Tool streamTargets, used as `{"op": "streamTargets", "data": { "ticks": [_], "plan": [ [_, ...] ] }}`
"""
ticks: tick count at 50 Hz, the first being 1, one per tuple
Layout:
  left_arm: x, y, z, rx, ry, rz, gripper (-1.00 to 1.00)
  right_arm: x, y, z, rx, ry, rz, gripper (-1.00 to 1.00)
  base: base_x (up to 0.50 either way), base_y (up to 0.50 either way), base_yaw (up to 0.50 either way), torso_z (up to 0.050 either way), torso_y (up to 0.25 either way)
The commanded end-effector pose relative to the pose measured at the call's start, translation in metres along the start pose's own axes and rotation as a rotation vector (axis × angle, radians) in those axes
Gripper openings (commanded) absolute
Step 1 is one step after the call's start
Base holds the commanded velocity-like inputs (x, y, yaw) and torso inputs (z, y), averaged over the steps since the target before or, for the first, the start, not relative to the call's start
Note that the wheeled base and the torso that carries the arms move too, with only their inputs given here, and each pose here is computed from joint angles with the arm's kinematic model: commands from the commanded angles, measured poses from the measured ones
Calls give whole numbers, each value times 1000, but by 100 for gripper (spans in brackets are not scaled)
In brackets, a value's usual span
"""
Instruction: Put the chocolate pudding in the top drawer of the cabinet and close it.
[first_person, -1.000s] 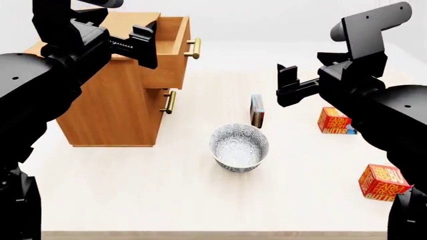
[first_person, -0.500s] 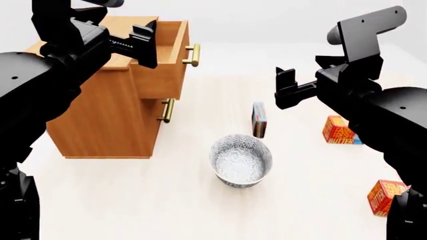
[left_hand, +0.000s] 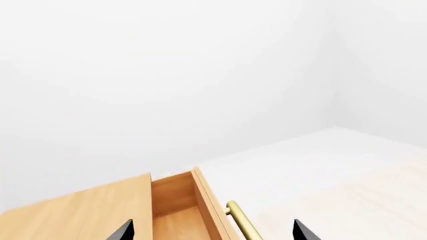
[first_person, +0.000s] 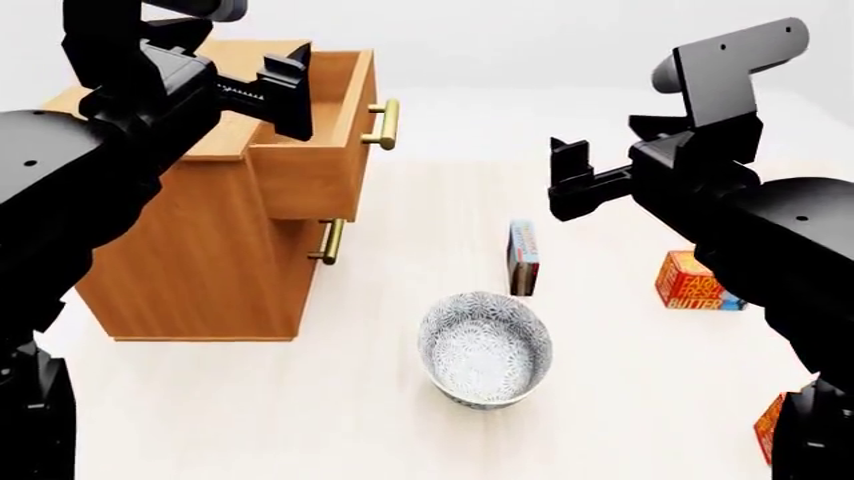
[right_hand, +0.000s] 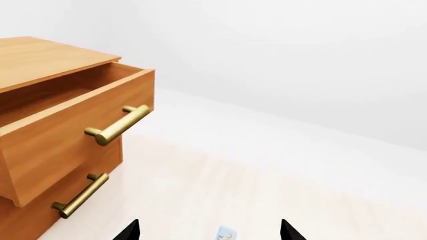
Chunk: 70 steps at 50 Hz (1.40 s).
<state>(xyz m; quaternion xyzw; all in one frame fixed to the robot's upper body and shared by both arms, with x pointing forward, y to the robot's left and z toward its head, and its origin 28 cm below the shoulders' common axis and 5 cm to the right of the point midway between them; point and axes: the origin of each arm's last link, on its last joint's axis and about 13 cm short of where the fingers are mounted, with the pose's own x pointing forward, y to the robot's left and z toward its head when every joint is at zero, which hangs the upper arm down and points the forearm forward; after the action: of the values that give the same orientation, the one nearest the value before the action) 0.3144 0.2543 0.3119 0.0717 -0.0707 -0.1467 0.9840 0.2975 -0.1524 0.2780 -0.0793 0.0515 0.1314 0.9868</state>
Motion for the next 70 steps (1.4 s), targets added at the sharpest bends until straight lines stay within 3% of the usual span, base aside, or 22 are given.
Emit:
{"op": "streamTargets", "data": {
  "ticks": [1,57,70],
  "plan": [
    [-1,0,0,3,-3,0,100,3,1,-1,-2,1,8,100,148,0,0,0,0],
    [-3,1,-3,12,-8,10,100,3,3,-3,-18,12,11,100,143,0,0,0,0],
    [-2,2,-4,3,1,15,100,9,3,-8,24,43,6,100,0,0,0,0,0]
  ]
}}
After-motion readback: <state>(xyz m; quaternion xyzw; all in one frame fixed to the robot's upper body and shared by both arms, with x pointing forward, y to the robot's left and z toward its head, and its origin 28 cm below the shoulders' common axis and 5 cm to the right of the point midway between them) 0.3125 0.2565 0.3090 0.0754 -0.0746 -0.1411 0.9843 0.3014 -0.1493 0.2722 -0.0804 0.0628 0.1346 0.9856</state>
